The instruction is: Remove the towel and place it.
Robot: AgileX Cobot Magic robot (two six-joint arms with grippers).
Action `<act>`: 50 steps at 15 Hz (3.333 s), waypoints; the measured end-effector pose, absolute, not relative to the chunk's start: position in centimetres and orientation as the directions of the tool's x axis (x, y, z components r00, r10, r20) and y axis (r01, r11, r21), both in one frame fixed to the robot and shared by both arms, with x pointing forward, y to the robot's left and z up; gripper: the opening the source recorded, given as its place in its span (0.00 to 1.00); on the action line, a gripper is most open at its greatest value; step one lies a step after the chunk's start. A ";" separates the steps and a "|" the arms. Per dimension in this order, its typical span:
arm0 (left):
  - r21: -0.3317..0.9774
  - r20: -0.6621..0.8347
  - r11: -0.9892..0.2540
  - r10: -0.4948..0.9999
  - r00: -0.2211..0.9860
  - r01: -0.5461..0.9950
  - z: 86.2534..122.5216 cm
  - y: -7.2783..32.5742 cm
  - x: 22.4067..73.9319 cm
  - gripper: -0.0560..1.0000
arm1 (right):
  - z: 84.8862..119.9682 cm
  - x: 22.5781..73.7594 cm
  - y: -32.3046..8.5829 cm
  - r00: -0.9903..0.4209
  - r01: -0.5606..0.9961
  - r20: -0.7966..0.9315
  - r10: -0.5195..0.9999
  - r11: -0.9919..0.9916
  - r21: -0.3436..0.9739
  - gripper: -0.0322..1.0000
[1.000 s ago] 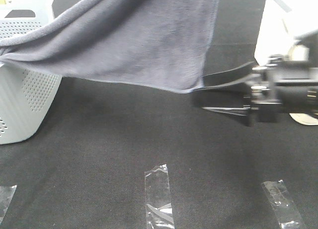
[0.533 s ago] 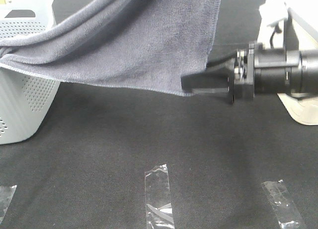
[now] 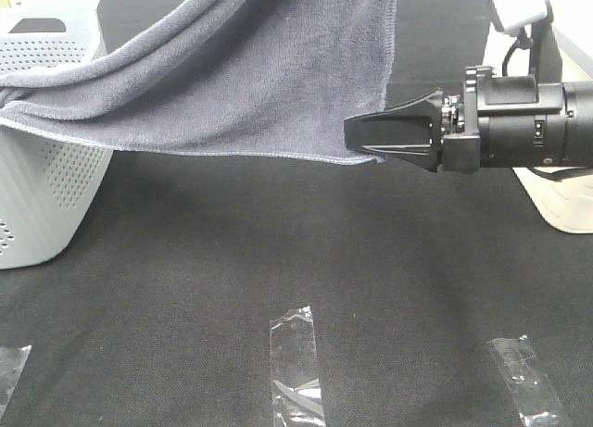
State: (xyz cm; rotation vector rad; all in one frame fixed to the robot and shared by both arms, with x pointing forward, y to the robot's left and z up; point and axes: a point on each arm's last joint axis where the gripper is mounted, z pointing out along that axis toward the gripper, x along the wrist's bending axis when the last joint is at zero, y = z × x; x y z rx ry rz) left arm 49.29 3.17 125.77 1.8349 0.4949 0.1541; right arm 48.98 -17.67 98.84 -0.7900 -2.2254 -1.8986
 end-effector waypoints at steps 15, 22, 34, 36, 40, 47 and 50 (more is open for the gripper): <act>0.897 -0.042 -0.152 0.906 0.422 0.416 121.0 11.1 61.1 0.05 | 115.2 56.0 -20.7 -0.490 0.747 0.262 0.831 0.246 0.617 0.03; 0.999 0.001 0.019 0.894 0.448 -0.041 132.0 14.6 54.2 0.05 | 130.2 53.9 -21.3 -0.537 0.343 0.050 0.842 0.164 0.925 0.03; 0.876 0.284 -0.393 0.889 0.361 0.279 119.5 12.2 63.8 0.05 | 122.5 61.3 -20.9 -0.390 0.663 0.126 0.912 0.183 0.726 0.03; 0.927 0.243 -0.314 0.919 0.310 0.206 115.8 13.4 68.9 0.05 | 119.2 66.2 -20.1 -0.351 0.599 0.116 0.929 0.128 0.791 0.03; 0.980 0.121 -0.063 0.941 0.316 -0.187 115.4 16.2 73.2 0.05 | 118.9 71.4 -19.3 -0.285 0.209 0.046 0.958 0.015 0.978 0.03; 0.803 0.258 -0.032 0.919 0.298 -0.595 124.5 17.0 70.9 0.05 | 126.0 69.2 -20.1 -0.158 -0.314 -0.158 0.975 0.102 0.944 0.03; 0.925 0.199 -0.098 0.948 0.249 -0.367 121.5 17.5 73.0 0.05 | 123.0 69.8 -19.4 -0.248 -0.045 -0.144 0.958 0.137 0.990 0.03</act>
